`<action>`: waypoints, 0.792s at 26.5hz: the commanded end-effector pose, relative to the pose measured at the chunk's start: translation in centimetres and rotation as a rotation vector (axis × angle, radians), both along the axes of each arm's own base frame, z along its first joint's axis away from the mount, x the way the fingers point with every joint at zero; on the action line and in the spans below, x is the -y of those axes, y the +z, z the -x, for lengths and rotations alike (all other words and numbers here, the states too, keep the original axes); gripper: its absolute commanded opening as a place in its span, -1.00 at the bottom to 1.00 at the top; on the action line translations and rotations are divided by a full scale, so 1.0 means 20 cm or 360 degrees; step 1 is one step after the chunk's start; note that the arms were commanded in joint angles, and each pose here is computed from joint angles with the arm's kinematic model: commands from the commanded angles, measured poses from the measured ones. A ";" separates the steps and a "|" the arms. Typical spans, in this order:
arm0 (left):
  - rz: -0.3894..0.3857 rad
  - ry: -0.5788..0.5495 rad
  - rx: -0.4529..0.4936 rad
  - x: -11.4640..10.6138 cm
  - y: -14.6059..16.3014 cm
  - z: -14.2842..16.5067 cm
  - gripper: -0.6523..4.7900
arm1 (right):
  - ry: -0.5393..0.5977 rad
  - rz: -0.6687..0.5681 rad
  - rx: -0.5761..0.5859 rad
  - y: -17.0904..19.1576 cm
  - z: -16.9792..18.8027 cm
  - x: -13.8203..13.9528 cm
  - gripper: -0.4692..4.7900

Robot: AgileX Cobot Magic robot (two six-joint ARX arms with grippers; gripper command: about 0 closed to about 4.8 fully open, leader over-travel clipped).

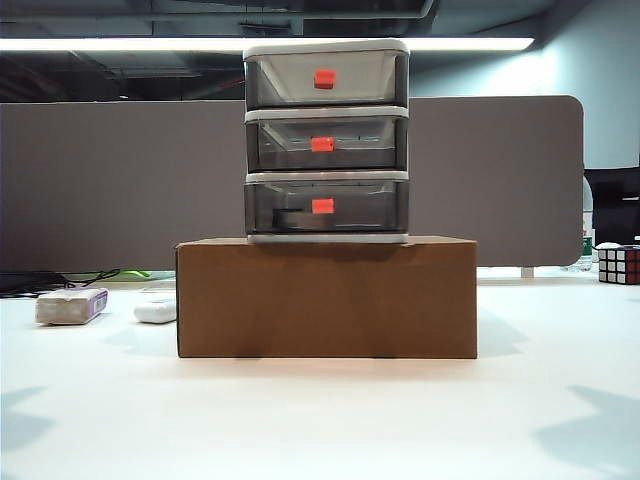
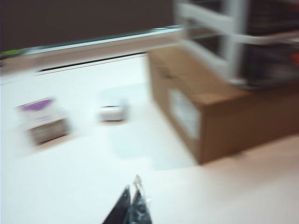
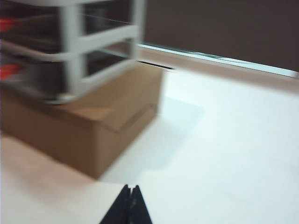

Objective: Open the third layer of the drawer on the table, pick up the transparent tape on the table and put it in, and finally close the drawer.

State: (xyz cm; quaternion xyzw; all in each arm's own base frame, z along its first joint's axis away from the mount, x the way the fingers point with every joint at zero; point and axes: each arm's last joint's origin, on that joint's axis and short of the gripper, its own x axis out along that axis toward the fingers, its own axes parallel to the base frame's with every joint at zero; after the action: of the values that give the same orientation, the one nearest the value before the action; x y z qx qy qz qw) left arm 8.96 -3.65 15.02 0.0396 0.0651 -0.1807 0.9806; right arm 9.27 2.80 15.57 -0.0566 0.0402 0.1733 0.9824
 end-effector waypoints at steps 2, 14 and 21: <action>0.0074 0.0084 0.0014 -0.08 0.02 -0.02 -0.78 | -0.0142 -0.0002 0.0026 0.00 -0.01 0.04 -0.84; 0.0145 0.0386 0.0000 -0.18 0.02 -0.03 -0.78 | -0.0111 -0.0020 0.0044 0.01 -0.02 0.06 -0.84; 0.0188 0.0362 -0.0001 -0.18 0.02 -0.03 -0.78 | -0.0125 -0.0019 0.0046 0.01 -0.02 0.06 -0.84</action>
State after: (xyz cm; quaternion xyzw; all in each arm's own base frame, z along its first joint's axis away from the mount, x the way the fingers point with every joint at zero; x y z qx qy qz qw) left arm 9.65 -0.07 15.14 -0.0247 0.0664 -0.0694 0.9951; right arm 9.56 1.57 15.80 -0.0514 0.0304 0.1356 0.9890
